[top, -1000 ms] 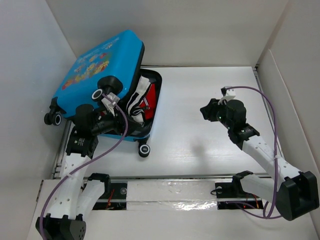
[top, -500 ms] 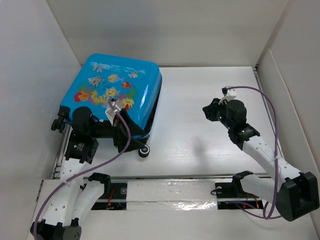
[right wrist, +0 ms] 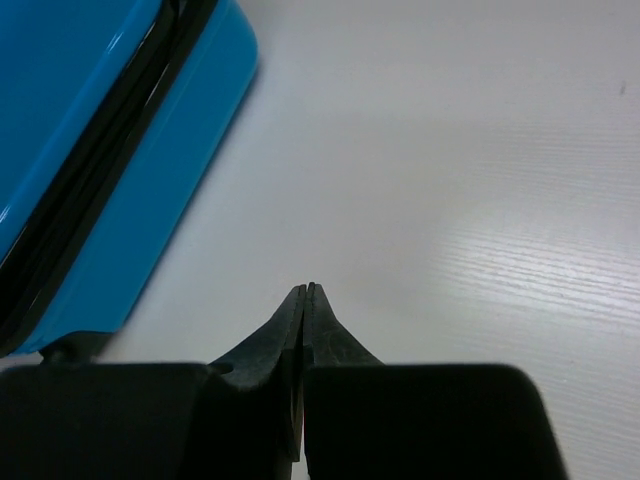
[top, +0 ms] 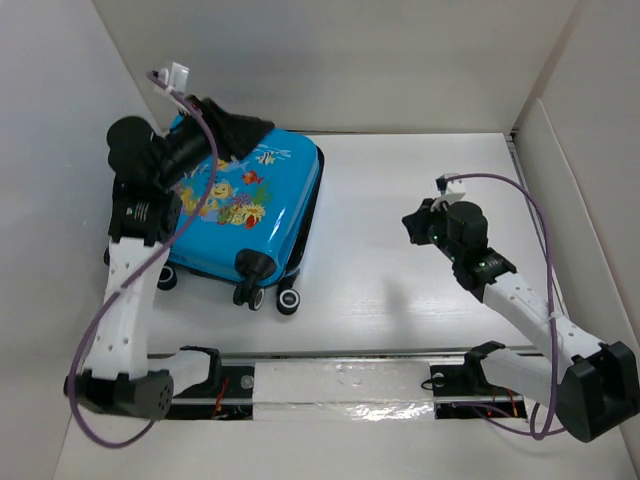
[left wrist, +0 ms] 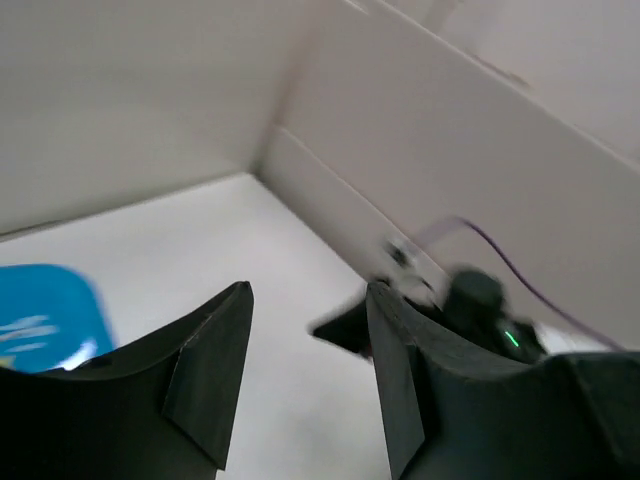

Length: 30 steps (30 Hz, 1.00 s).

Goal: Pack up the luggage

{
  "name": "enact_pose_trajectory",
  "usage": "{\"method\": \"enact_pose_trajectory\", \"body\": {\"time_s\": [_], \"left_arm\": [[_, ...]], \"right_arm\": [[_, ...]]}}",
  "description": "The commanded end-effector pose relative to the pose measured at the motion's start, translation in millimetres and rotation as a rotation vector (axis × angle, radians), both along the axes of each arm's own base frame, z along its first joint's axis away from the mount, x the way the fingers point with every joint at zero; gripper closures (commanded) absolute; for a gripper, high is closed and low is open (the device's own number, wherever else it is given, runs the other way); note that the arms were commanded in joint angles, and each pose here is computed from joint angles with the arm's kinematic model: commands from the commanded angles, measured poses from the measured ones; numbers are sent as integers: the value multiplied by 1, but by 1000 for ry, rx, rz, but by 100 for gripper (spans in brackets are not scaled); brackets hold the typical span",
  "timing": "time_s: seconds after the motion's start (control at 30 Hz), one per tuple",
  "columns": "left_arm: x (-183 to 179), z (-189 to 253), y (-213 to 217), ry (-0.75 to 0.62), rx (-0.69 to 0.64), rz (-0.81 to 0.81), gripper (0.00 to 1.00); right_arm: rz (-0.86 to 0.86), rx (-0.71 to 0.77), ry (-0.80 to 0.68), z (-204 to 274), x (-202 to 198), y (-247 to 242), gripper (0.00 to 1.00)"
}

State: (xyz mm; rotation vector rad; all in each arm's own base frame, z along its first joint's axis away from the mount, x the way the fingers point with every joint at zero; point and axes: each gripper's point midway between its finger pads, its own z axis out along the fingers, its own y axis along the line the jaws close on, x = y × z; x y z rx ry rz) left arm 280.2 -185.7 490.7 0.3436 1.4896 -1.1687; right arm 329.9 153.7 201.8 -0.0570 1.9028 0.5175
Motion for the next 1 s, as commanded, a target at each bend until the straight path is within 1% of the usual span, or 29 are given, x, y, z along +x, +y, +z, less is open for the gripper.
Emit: {"method": "enact_pose_trajectory", "body": {"time_s": [0.0,0.03,0.07,0.1,0.13,0.17,0.2,0.23,0.27,0.3,0.37,0.43,0.47,0.53,0.57,0.63,0.67,0.73,0.77,0.9,0.93,0.97], "left_arm": [[109,-55,91,259,4,582,54],[124,-59,113,276,-14,687,54],[142,-68,128,297,-12,737,54],[153,-75,154,312,-2,814,55],[163,-81,171,335,10,876,55],[181,-92,193,362,37,962,55],[187,-103,219,390,57,1043,55],[193,-109,229,406,71,1061,55],[204,-120,247,426,96,1119,55],[207,-127,260,444,112,1156,55],[212,-140,301,471,131,1290,55],[214,-147,326,484,157,1360,55],[215,-154,349,504,172,1432,55],[213,-167,368,537,233,1506,55],[213,-180,385,561,269,1568,55],[213,-197,396,603,340,1586,56],[219,-216,402,644,379,1594,57],[223,-242,400,697,430,1556,58],[230,-266,398,744,449,1518,58],[233,-321,387,877,477,1426,59],[234,-330,383,891,474,1402,59],[233,-345,375,928,472,1352,59]], "right_arm": [[44,8,-112,40,0,15,100],[20,-1,-117,41,2,11,100],[29,1,-121,42,0,15,100],[37,1,-123,42,-1,19,100],[36,-2,-125,43,0,18,100],[47,-3,-122,42,-2,22,100],[51,-6,-122,42,-2,25,100],[51,-7,-122,43,-2,25,100],[60,-7,-121,42,-3,28,100],[61,-11,-118,41,-2,29,100],[77,-15,-116,40,-4,35,100],[73,-23,-105,35,-1,36,100],[83,-27,-102,34,-1,40,100],[86,-41,-85,26,1,43,100],[86,-42,-80,25,3,44,100],[94,-52,-70,22,4,49,100],[100,-61,-58,17,4,52,100],[96,-68,-57,16,5,54,100],[93,-72,-56,15,6,54,100],[86,-84,-45,9,8,56,100],[84,-86,-43,9,9,56,100],[80,-88,-39,8,9,55,99]]}}
